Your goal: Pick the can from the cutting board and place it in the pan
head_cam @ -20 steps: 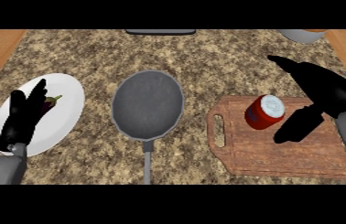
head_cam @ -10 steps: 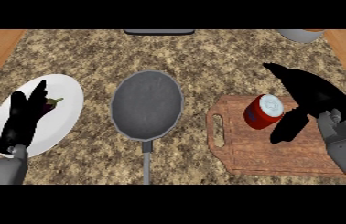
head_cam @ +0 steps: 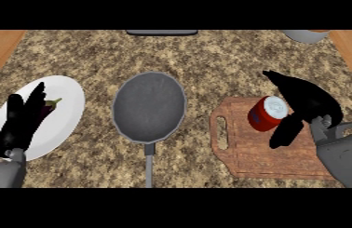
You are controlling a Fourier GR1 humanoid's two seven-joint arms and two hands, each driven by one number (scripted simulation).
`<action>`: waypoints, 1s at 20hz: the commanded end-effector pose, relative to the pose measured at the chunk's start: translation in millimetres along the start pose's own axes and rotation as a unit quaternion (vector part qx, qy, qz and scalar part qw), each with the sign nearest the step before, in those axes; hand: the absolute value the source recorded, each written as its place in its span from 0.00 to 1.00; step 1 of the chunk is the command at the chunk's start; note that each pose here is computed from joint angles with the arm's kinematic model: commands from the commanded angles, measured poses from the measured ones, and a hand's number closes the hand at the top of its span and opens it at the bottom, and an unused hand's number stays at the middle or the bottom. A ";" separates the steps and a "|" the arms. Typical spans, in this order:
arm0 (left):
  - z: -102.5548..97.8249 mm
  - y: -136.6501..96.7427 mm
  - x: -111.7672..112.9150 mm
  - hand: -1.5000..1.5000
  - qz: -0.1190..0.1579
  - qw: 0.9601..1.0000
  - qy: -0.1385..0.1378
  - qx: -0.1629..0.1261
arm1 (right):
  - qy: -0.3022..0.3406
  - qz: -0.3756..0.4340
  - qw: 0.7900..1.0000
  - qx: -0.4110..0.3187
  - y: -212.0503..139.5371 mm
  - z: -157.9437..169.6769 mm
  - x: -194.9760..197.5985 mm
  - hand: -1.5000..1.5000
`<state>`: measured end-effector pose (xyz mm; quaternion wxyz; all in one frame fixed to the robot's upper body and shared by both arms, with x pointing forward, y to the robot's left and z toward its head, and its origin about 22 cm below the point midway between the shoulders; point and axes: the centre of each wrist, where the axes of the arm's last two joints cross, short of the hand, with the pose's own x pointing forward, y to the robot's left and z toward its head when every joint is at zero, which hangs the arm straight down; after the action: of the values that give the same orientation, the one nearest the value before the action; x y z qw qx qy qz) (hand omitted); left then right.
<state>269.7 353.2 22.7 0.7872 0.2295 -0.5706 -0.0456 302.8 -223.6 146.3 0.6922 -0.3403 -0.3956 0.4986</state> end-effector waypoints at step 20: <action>14.6 -19.3 -12.8 0.50 -0.002 1.000 0.013 0.001 | 0.014 0.079 0.996 -0.033 21.5 -11.4 9.3 1.00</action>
<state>269.1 349.2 17.9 0.7849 0.2314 -0.5728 -0.0480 314.5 -222.5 116.0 0.6737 -0.3701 -0.3656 0.5249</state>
